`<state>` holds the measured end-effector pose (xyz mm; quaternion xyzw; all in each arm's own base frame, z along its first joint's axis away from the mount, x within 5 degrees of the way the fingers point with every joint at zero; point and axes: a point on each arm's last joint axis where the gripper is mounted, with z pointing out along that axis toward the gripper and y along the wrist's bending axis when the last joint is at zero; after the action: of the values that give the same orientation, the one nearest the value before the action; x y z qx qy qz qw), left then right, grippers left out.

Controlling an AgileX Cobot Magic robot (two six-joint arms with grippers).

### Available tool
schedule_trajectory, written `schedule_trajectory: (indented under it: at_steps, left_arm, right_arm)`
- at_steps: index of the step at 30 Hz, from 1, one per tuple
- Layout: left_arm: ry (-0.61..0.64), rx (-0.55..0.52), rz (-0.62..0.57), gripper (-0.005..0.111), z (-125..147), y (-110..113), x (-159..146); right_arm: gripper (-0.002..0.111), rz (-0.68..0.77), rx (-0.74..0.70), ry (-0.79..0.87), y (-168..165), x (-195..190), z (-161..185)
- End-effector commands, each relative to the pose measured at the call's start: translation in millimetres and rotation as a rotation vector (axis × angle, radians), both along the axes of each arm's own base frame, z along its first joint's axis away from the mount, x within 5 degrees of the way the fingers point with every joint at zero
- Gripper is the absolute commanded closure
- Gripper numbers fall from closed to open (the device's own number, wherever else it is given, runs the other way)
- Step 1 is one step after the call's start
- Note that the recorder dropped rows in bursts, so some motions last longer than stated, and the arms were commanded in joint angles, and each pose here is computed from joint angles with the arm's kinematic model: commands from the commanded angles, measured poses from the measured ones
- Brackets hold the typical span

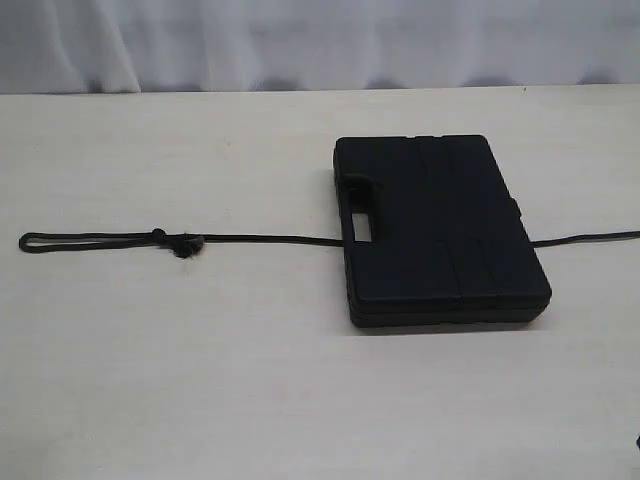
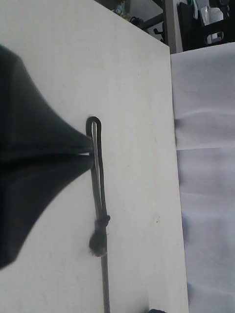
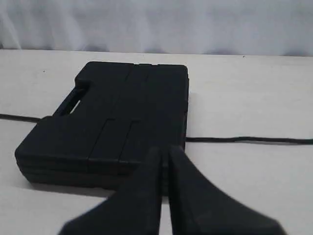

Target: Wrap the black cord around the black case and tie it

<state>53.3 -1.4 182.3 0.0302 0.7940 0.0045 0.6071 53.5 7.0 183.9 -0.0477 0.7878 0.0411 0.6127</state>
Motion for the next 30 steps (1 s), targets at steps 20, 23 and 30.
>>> schedule_trajectory:
  at_steps: [20, 23, 30]
  left_arm:
    - [-0.007, -0.002, 0.000, 0.107, -0.3, 0.0, 0.1]
    - [-0.007, -0.002, 0.000, 0.107, -0.3, 0.0, 0.1]
    - [-0.007, -0.002, 0.000, 0.107, -0.3, 0.0, 0.1]
  right_arm:
    - [0.104, 0.130, 0.543, -1.132, -5.7, -35.5, 95.8]
    - [0.104, 0.118, 0.538, -1.072, -5.3, -33.0, 101.8]
    - [0.100, 0.062, 0.262, -0.754, 1.1, -19.4, 166.0]
